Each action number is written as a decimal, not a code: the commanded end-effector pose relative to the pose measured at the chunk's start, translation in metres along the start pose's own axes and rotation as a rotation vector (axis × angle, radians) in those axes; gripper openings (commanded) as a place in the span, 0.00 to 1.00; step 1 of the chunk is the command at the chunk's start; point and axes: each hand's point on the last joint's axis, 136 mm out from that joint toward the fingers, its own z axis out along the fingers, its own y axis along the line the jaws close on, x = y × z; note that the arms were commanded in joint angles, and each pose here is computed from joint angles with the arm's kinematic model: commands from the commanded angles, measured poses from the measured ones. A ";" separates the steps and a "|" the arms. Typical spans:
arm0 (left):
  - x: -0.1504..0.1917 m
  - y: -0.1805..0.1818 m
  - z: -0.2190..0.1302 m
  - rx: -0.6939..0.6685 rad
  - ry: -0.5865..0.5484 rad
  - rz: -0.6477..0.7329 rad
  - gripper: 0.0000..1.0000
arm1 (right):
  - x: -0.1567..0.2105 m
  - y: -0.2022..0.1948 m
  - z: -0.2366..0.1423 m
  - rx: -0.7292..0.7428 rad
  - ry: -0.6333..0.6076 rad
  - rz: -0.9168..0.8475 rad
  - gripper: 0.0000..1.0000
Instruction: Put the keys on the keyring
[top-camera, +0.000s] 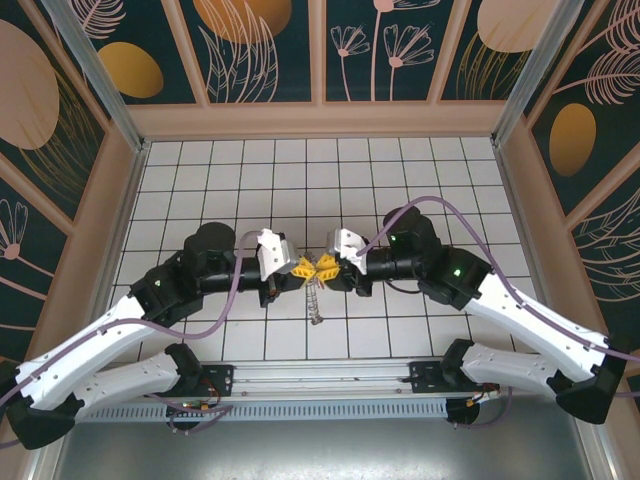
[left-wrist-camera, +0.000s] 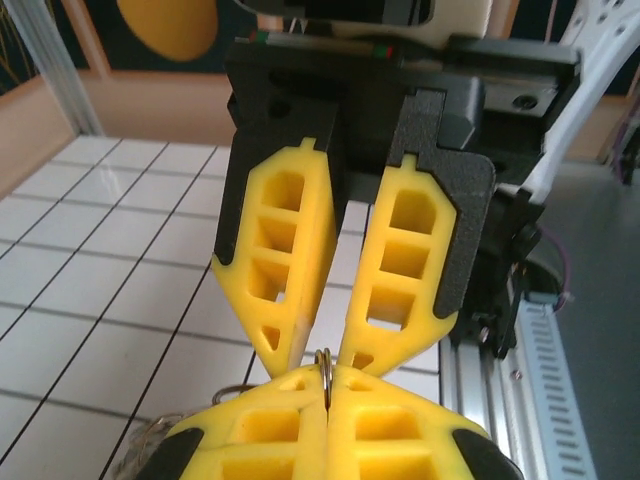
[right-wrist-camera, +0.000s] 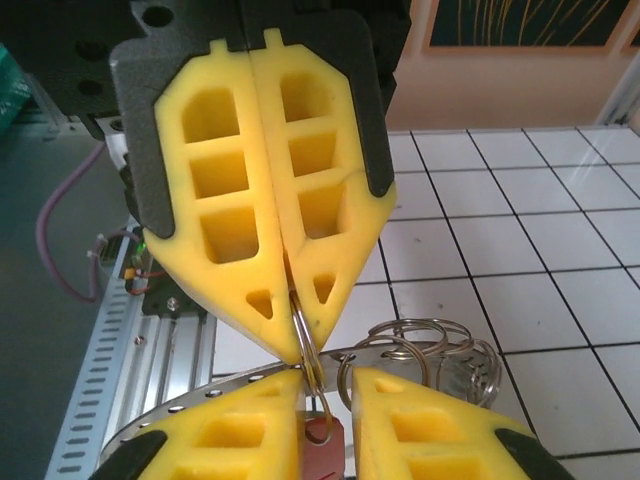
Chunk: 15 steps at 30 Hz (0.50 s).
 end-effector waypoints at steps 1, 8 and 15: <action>-0.045 -0.015 -0.009 0.074 -0.197 0.045 0.00 | -0.008 0.003 -0.002 -0.002 -0.058 0.006 0.21; -0.054 -0.027 -0.014 0.137 -0.306 0.032 0.00 | -0.018 0.006 -0.014 0.011 -0.155 -0.001 0.19; -0.038 -0.029 -0.005 0.175 -0.321 -0.024 0.00 | -0.026 0.007 -0.022 0.010 -0.225 -0.007 0.08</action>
